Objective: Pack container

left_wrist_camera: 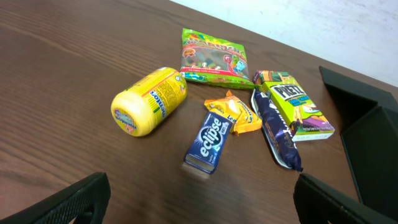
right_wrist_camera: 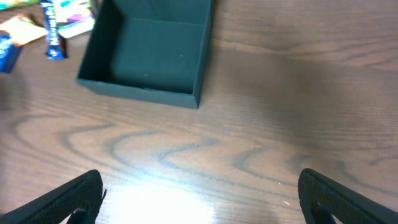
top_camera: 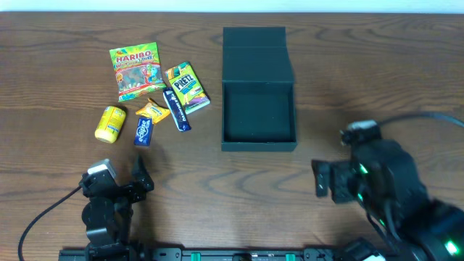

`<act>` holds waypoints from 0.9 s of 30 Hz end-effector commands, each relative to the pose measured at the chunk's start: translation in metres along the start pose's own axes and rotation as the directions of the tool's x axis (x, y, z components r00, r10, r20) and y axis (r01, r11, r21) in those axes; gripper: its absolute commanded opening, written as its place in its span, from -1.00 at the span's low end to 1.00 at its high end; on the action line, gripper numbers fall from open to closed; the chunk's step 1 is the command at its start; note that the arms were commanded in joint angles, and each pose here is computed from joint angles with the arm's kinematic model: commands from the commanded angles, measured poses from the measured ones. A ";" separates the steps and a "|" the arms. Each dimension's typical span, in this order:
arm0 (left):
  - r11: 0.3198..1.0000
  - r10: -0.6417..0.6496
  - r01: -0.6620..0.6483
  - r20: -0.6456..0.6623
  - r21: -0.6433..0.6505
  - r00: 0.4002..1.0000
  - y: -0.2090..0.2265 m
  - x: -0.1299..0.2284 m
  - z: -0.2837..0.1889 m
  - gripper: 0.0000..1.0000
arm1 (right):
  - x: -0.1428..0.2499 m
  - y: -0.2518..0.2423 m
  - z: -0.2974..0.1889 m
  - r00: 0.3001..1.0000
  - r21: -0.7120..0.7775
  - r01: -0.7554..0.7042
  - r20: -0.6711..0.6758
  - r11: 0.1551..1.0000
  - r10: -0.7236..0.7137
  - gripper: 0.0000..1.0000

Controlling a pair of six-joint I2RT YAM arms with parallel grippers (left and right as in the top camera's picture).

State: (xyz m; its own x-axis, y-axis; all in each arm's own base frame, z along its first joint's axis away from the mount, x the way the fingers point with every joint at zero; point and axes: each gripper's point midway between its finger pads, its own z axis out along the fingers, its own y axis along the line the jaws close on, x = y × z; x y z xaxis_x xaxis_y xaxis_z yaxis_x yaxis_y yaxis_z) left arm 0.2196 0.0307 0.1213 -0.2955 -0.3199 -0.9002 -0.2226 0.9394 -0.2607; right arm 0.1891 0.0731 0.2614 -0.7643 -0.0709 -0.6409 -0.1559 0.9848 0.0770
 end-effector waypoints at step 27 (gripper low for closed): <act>0.982 -0.138 0.146 -0.070 0.123 0.988 -0.021 0.014 0.001 0.90 | 0.009 -0.004 -0.026 0.998 -0.044 0.034 0.061 0.998 -0.031 0.98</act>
State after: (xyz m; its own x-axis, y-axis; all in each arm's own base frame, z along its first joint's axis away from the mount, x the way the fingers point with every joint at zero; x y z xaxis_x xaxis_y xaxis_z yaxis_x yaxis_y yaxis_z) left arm 0.2225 0.0209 0.1241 -0.2794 -0.4027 -0.8717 -0.1911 0.9130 -0.3605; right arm 0.1672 0.0655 0.2728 -0.7231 -0.0852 -0.6855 -0.2024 0.9749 0.0923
